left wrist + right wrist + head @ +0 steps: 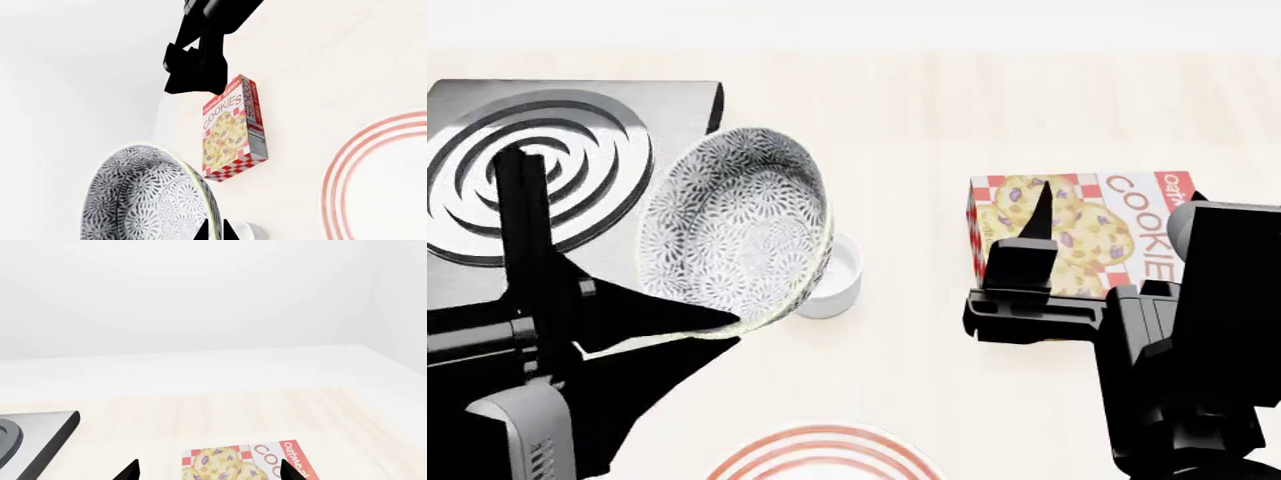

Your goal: Pick the akita bowl on the stove and place it on the plate.

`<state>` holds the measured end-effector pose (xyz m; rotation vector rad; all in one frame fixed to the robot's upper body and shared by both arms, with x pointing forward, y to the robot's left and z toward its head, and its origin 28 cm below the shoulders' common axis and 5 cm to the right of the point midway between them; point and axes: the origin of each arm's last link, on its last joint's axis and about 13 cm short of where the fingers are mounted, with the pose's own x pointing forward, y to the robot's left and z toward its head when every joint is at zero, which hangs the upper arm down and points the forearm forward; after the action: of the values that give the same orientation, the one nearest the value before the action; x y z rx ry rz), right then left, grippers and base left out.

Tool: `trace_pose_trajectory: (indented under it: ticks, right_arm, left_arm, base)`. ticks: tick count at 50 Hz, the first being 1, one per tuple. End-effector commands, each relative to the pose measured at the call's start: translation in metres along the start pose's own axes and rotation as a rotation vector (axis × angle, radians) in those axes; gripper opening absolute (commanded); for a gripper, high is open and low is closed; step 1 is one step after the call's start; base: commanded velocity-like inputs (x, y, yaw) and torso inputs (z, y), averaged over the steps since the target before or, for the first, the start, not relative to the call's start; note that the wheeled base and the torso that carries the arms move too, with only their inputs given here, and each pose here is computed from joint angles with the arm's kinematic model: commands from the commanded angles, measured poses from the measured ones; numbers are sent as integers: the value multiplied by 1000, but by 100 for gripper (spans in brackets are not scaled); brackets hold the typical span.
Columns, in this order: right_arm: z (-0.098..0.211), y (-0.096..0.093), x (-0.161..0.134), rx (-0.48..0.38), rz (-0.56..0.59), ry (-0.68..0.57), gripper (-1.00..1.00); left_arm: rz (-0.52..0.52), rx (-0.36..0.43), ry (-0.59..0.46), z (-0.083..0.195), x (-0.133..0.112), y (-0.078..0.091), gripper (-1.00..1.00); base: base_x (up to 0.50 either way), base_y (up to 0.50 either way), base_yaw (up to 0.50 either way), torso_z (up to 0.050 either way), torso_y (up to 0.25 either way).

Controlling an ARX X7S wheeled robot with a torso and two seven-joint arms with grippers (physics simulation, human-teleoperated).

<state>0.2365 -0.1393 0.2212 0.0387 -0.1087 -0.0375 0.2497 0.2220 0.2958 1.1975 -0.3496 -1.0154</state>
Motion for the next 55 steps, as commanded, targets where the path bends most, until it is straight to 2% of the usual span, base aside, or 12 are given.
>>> trace_pose_trajectory:
  ticks: [1, 4, 6, 16, 34, 55]
  right_arm:
    - [0, 0, 0, 0, 0, 0, 100]
    - [0, 0, 0, -1, 0, 1, 100]
    - [0, 0, 0, 0, 0, 0, 100]
    - [-2, 0, 1, -1, 1, -1, 100]
    - [0, 0, 0, -1, 1, -1, 100]
    - [1, 0, -1, -1, 2, -1, 100]
  left_arm:
    - [-121, 58, -2, 5, -7, -7, -100]
    - [-153, 69, 11, 5, -7, -8, -100]
    - [-210, 93, 15, 8, -9, -12, -100]
    - [-312, 126, 34, 15, -12, -13, -100]
    - [-366, 149, 19, 23, -2, -15, -100]
    - [-391, 139, 0, 19, 16, -36, -100]
  base:
    - [0, 0, 0, 0, 0]
    - [0, 0, 0, 0, 0]
    - [0, 0, 0, 0, 0]
    - [0, 0, 0, 0, 1]
    - [0, 0, 0, 0, 0]
    - [0, 0, 0, 0, 0]
